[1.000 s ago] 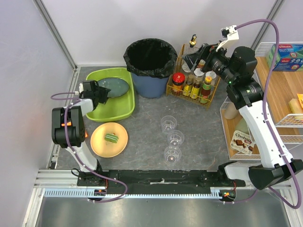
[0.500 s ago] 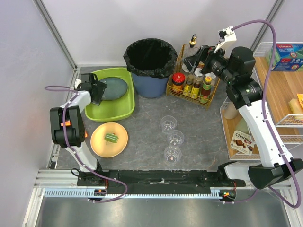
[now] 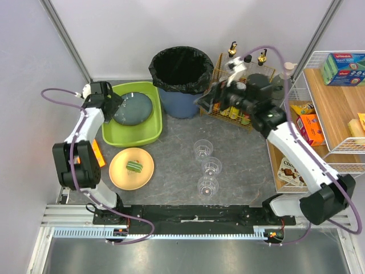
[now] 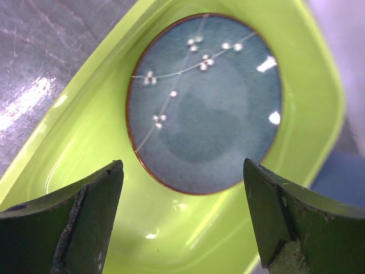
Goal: Clear the kitchen counter
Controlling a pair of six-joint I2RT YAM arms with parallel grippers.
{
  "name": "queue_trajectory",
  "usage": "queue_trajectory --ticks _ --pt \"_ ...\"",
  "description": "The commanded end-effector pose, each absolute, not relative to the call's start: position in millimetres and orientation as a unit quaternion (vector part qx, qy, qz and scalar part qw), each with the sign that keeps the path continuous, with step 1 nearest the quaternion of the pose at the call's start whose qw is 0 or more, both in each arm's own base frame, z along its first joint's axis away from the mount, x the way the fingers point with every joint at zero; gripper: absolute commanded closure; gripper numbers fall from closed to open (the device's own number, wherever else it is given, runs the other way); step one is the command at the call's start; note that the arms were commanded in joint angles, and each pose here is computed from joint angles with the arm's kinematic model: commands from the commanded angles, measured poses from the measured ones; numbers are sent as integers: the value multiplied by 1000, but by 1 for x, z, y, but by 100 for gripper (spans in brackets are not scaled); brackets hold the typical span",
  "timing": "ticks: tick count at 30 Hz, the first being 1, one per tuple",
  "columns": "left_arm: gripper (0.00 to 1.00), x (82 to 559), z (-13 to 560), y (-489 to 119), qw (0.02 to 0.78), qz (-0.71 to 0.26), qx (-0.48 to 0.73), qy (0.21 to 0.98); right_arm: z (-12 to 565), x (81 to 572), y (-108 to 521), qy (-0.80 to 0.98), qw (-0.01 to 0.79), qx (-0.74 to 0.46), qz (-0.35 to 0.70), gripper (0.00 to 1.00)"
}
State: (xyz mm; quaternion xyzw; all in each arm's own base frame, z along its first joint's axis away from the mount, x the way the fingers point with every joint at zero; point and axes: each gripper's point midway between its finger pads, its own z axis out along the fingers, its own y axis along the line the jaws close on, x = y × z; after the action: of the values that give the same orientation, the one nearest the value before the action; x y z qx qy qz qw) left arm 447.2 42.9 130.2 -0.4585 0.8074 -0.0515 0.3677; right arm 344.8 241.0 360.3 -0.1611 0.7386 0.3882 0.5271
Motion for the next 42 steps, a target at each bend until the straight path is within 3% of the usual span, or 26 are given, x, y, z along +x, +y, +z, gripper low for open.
queue_trajectory --ticks 1,9,18,31,42 --pt "10 435 211 34 449 -88 -383 803 338 314 319 719 490 -230 436 2" --pt "12 401 296 -13 524 -202 -261 785 250 275 410 726 454 -261 446 5" --pt "14 357 376 -22 589 -201 -180 762 141 253 472 783 391 -280 394 16" --pt "14 345 373 -21 597 -141 -154 775 72 265 495 829 373 -265 322 25" --pt "14 342 376 -27 605 -109 -140 776 37 271 505 846 351 -261 304 42"
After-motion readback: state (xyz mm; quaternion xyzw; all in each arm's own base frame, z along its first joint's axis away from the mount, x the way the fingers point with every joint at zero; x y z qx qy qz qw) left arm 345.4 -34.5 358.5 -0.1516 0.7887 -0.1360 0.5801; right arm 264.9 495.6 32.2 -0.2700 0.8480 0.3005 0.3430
